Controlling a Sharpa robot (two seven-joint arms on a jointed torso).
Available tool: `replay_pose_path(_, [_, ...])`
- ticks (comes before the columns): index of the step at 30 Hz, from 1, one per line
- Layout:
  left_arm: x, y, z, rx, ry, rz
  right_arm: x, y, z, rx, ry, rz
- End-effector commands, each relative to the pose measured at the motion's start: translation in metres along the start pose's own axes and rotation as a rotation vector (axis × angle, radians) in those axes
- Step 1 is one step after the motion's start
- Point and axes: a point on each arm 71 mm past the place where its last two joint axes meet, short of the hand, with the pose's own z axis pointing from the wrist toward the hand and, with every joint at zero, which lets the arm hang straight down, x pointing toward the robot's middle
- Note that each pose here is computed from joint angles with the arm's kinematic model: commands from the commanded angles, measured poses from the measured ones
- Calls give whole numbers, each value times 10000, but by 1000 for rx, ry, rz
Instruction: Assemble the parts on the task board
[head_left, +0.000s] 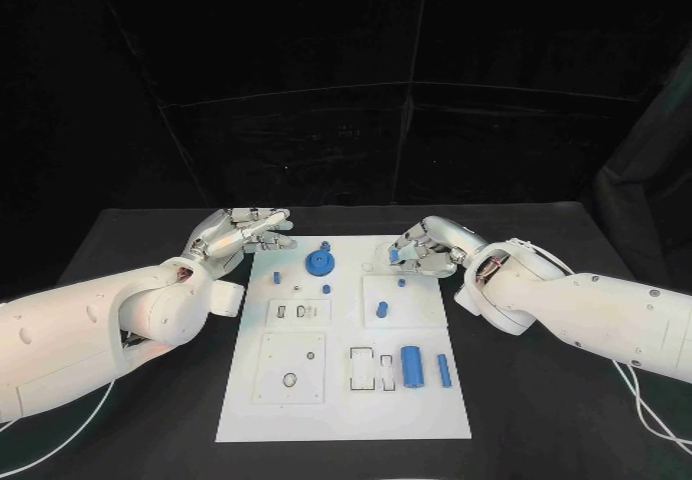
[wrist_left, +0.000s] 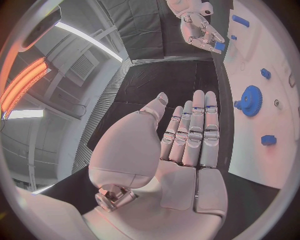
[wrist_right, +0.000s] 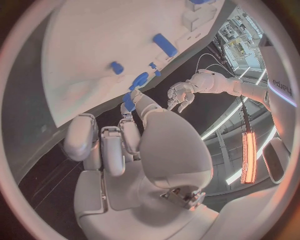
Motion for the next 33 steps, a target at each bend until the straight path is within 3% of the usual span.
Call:
replay_pose_path(1, [-8,-20,9,2,0,0,109,130,43,52,48,-27])
replay_pose_path(7, [-8,-32,30,9,-1,2,338,499,164,-25,99,-97])
replay_pose_path(15, [-31,-30,53,12,-8,8,563,781,275,-92,140,-161])
replay_pose_path(22, [-19,-26,62,10,-7,7,738,924,355,-118,160,-204])
replay_pose_path(33, [16,-21,69,8,1,4,851,1003,400,-131,186,-242])
